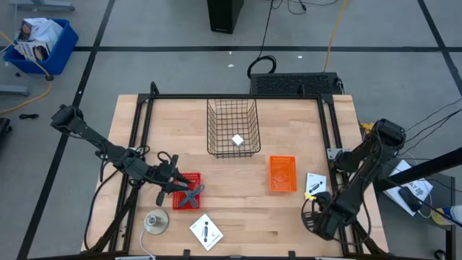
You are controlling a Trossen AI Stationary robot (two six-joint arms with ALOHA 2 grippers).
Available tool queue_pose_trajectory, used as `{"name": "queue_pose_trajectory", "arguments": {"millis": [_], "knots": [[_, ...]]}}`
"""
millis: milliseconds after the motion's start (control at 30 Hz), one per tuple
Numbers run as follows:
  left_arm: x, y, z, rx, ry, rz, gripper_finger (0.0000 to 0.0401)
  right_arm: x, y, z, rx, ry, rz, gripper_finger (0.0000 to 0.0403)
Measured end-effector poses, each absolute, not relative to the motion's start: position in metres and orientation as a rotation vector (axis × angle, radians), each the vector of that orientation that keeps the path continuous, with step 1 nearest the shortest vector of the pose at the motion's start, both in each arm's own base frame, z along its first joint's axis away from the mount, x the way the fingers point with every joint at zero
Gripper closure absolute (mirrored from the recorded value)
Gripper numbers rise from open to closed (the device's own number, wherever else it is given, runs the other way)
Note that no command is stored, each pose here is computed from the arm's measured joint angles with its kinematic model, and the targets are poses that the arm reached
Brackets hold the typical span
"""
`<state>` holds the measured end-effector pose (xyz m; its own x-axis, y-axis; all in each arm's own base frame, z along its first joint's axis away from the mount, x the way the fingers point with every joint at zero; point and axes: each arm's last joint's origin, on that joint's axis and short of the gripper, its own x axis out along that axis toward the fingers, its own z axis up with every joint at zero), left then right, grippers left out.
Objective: Pick and place items into bin
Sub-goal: Put the white charger adapter into the black wire basket
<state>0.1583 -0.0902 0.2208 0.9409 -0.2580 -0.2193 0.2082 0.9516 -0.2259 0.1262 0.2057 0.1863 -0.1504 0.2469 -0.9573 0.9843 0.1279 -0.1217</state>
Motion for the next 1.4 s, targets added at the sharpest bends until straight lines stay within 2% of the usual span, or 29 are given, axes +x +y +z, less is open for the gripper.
{"name": "queue_pose_trajectory", "arguments": {"millis": [267,533,667,1100,1267,1400], "knots": [[0.158,-0.090,0.221,-0.228,0.251,-0.236,0.0299,0.125,0.210,0.170,1.141,1.547,-1.164,0.0193],[0.158,-0.090,0.221,-0.250,0.256,-0.233,0.0299,0.117,0.216,0.170,1.082,1.530,-1.071,0.0193],[0.158,-0.090,0.221,-0.262,0.258,-0.233,0.0299,0.109,0.216,0.169,1.035,1.565,-1.114,0.0193],[0.158,-0.090,0.221,-0.264,0.259,-0.232,0.0299,0.100,0.222,0.169,0.988,1.630,-1.055,0.0193],[0.158,-0.091,0.221,-0.263,0.261,-0.239,0.0299,0.101,0.225,0.170,0.930,1.672,-0.915,0.0193],[0.157,-0.092,0.221,-0.263,0.261,-0.244,0.0299,0.101,0.223,0.169,0.953,1.638,-0.982,0.0193]]}}
